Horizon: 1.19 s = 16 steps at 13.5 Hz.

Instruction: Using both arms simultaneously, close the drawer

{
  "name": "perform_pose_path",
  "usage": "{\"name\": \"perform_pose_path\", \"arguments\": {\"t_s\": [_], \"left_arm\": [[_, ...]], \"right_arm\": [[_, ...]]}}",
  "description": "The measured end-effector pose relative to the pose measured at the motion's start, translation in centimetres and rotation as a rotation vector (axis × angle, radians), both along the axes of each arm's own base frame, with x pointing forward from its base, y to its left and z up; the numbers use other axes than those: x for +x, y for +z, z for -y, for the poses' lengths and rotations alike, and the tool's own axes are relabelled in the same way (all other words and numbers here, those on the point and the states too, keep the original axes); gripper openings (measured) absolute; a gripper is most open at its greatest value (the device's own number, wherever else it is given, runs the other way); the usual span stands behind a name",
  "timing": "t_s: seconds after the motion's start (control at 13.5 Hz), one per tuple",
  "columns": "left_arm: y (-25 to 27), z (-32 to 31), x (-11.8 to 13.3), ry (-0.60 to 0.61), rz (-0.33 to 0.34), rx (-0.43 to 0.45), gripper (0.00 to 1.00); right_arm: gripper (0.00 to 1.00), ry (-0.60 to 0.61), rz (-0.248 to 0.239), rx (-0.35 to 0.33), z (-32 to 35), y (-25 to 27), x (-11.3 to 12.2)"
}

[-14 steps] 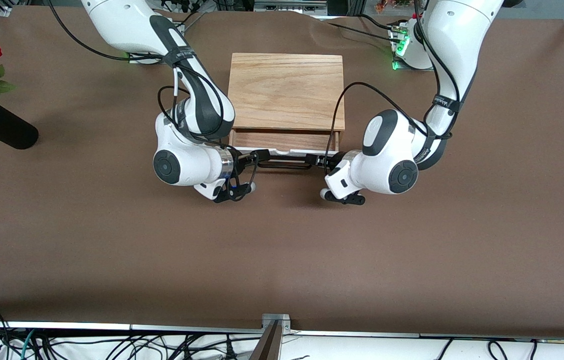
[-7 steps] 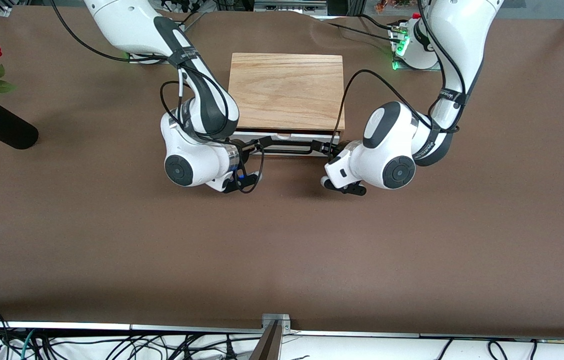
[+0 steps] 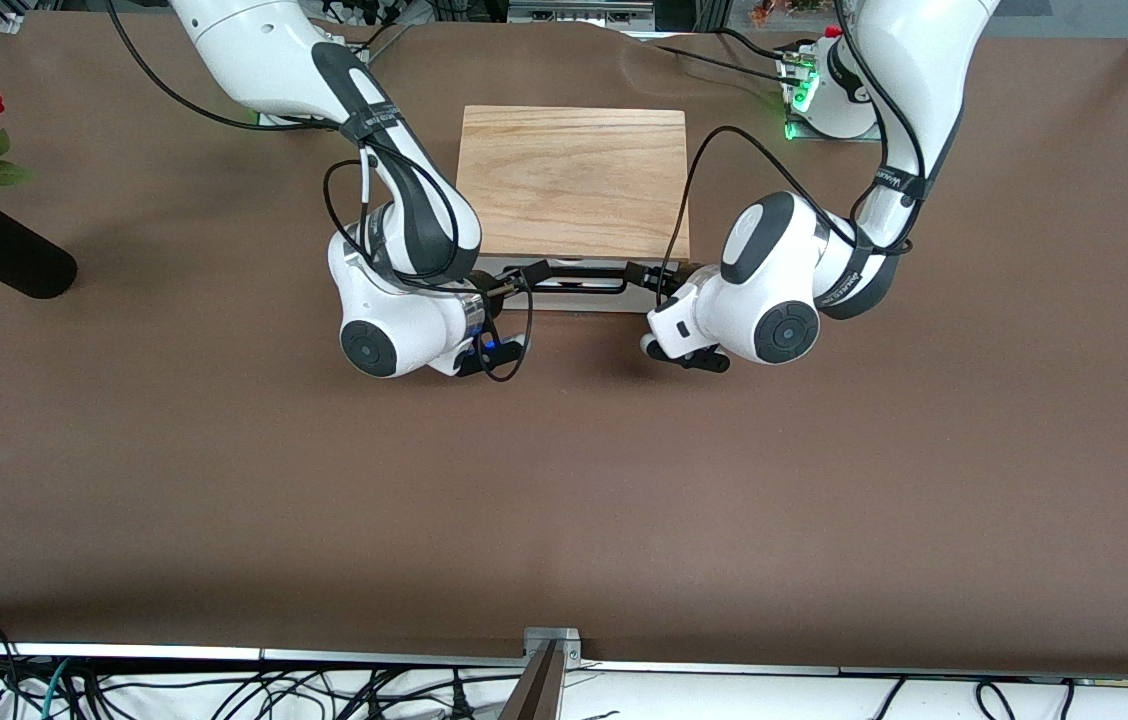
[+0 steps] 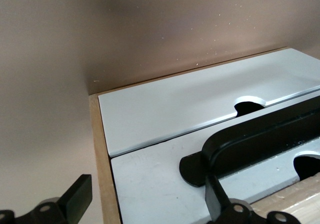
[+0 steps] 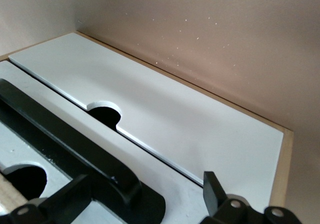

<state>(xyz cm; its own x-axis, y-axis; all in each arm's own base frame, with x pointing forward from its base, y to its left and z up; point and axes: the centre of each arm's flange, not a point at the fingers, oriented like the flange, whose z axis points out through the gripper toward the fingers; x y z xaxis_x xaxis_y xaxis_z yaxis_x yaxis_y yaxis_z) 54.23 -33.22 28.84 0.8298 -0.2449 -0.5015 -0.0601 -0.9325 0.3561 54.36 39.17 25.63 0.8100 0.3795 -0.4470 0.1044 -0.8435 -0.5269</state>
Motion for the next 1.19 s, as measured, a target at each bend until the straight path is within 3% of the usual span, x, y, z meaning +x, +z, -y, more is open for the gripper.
{"name": "perform_pose_path", "arguments": {"t_s": [0.22,0.37,0.52,0.74,0.81,0.96,1.04,1.19], "left_arm": [[0.0,-0.1,0.0,0.002,-0.001,0.001,1.00],[0.2,-0.3,0.2,0.005,0.003,0.000,1.00],[1.8,-1.7,1.8,0.034,0.037,-0.008,1.00],[6.3,-7.9,6.1,0.128,0.108,-0.024,1.00],[8.3,-10.4,7.3,0.161,0.128,-0.032,1.00],[12.9,-14.5,8.3,0.166,0.192,0.008,1.00],[15.9,-15.6,7.9,0.138,0.252,0.060,1.00],[22.9,-16.5,5.9,0.091,0.370,0.140,1.00]], "right_arm": [[1.00,-0.001,0.009,0.007,0.1,0.4,0.4],[1.00,-0.012,0.049,0.026,0.2,2.2,1.8],[1.00,-0.043,0.117,0.053,1.3,5.1,4.5],[1.00,-0.054,0.253,0.086,6.2,8.7,9.2],[1.00,-0.029,0.312,0.054,8.4,9.2,10.6],[1.00,0.035,0.430,-0.073,12.0,11.1,12.8],[1.00,0.062,0.481,-0.147,13.5,12.2,13.6],[1.00,0.059,0.534,-0.246,16.8,13.6,15.0]]}}
